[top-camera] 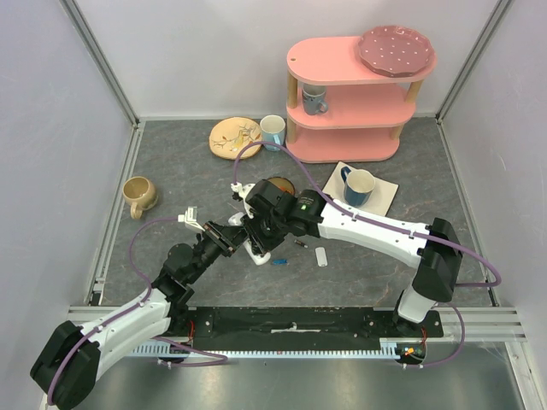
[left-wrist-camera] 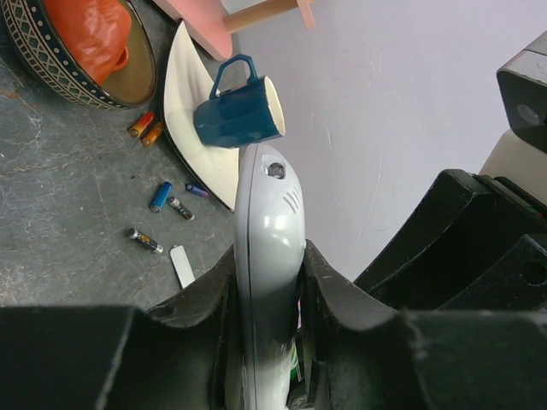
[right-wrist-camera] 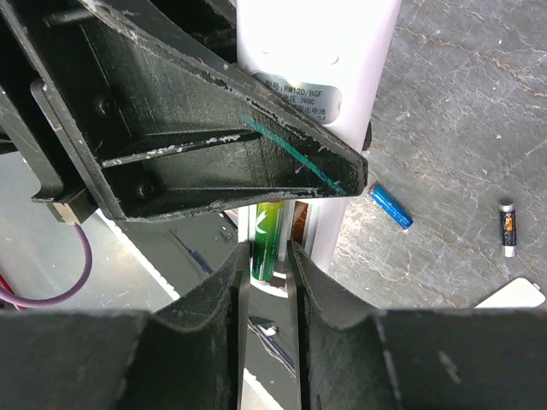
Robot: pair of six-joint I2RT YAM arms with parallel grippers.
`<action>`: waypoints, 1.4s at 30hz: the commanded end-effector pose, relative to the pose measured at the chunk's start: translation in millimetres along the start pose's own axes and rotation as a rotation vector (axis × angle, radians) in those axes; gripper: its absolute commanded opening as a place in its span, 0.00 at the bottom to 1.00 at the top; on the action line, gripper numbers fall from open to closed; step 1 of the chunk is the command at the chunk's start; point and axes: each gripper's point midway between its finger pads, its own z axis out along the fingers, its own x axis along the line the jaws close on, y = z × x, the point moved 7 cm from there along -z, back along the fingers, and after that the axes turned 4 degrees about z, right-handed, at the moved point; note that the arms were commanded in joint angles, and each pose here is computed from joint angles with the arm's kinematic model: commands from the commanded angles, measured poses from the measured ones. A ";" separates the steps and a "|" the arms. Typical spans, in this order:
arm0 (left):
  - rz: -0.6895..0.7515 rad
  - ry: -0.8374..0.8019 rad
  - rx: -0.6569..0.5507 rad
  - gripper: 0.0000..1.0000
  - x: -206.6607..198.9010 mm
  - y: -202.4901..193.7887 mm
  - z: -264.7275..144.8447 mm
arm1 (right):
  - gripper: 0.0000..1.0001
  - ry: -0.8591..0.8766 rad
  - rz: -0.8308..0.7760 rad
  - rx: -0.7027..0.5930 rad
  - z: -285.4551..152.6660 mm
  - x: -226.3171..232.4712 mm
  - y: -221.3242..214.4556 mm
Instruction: Load the batteries into the remote control
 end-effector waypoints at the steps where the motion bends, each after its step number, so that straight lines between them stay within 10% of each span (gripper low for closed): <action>1: -0.073 -0.097 0.057 0.02 -3.3 -13.4 -15.0 | 0.31 0.018 -0.025 -0.134 2.3 8.3 32.3; 42: -0.048 -0.064 0.045 0.02 6.0 -14.6 -17.4 | 0.51 -0.047 -0.056 -0.157 -38.5 -0.2 29.8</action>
